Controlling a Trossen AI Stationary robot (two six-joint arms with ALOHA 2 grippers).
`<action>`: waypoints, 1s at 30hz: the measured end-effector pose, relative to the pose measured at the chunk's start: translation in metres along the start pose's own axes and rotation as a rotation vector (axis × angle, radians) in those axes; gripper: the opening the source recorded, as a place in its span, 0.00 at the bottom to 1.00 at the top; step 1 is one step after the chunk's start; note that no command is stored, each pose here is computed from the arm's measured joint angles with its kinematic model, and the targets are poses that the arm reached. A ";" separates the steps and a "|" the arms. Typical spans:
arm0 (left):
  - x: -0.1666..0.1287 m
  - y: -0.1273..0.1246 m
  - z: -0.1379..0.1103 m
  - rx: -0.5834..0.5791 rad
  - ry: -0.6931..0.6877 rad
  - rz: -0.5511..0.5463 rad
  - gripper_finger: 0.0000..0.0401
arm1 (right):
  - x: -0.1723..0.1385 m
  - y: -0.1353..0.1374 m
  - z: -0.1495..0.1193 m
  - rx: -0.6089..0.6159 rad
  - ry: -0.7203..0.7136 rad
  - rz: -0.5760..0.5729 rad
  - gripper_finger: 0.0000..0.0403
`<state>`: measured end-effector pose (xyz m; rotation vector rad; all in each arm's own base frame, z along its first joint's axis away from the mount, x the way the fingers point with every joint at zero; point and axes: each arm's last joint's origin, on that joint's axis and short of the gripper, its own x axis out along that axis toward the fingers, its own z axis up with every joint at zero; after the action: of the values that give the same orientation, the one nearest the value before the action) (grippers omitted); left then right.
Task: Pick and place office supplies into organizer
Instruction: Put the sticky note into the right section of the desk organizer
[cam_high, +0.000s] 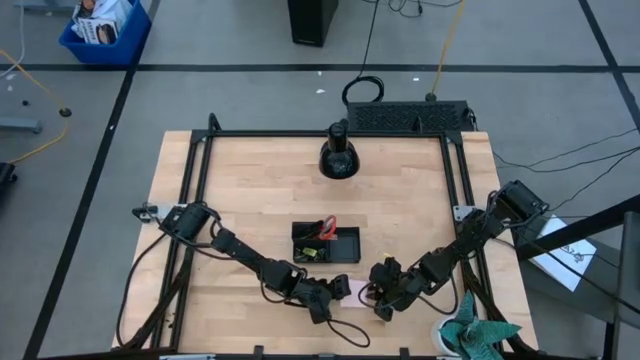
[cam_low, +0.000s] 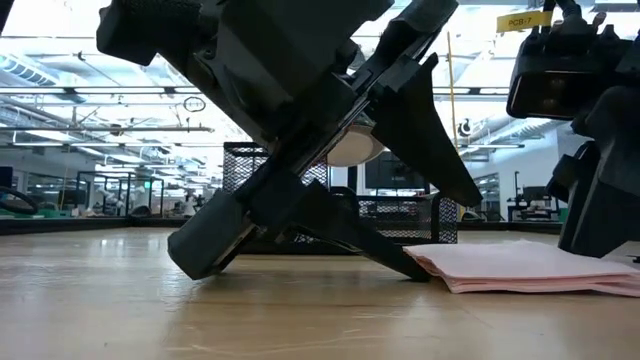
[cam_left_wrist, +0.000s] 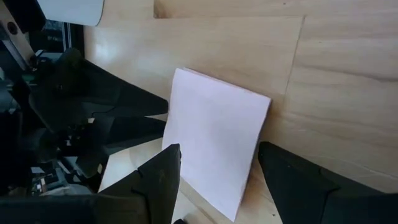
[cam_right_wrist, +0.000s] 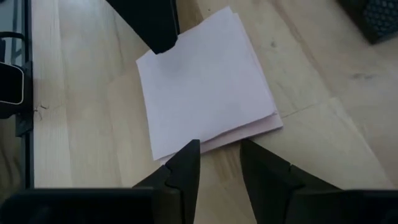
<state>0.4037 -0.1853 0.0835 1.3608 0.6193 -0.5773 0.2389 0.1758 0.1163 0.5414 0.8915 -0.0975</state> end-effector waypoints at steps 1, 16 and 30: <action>0.000 0.001 0.000 -0.002 -0.001 0.004 0.57 | 0.000 0.000 0.000 -0.002 -0.001 0.000 0.26; 0.002 0.008 0.000 -0.056 -0.045 0.032 0.57 | 0.000 0.004 0.004 -0.030 -0.033 0.044 0.23; 0.002 0.008 0.005 -0.122 -0.094 0.048 0.11 | 0.001 0.002 0.004 -0.035 -0.028 0.032 0.23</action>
<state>0.4114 -0.1897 0.0883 1.2236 0.5358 -0.5530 0.2430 0.1760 0.1190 0.5198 0.8554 -0.0603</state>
